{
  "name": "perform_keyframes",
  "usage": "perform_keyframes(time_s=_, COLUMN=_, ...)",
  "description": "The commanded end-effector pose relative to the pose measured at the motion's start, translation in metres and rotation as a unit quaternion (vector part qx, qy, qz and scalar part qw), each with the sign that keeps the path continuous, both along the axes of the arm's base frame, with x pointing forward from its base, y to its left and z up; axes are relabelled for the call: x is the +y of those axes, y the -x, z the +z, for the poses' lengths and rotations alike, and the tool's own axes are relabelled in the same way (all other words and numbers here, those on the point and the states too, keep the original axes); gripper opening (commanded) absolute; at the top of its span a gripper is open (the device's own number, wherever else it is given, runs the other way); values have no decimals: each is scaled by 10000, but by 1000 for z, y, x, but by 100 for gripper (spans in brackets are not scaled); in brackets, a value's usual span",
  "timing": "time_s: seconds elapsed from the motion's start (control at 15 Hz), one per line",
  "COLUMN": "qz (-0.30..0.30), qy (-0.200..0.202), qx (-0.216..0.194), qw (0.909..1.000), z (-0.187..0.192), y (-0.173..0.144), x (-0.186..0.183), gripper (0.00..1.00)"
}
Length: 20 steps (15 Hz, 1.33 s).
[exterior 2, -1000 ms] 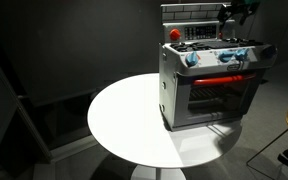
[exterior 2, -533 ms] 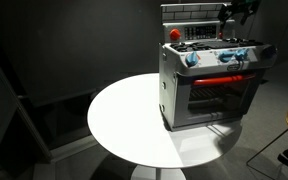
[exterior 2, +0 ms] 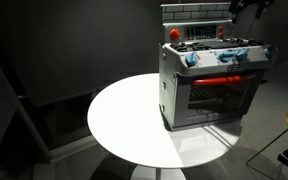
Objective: Press the top orange button on the microwave oven controlling panel of the stove
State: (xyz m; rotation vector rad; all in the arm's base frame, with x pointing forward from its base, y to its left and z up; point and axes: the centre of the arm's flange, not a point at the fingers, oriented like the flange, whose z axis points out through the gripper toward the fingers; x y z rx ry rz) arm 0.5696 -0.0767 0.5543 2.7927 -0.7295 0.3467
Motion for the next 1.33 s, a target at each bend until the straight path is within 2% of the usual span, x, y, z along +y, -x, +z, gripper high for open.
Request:
perform_keyframes(time_s=0.0, qz=109, qy=-203, qx=393, qw=9990, z=16, y=34, x=7, gripper=100)
perform_keyframes(time_s=0.4, qz=664, qy=-644, qx=1024, qw=9904, z=29, y=85, x=5, gripper=100)
perform_keyframes(time_s=0.73, qz=1318, qy=-688, qx=1279, qw=9806, z=34, y=136, x=12, gripper=100)
perform_keyframes(time_s=0.93, qz=1655, qy=-630, qx=1257, qw=9761, z=32, y=163, x=16, gripper=100)
perform_keyframes(time_s=1.27, qz=1972, qy=-659, qx=957, qw=9734, z=21, y=199, x=23, gripper=100)
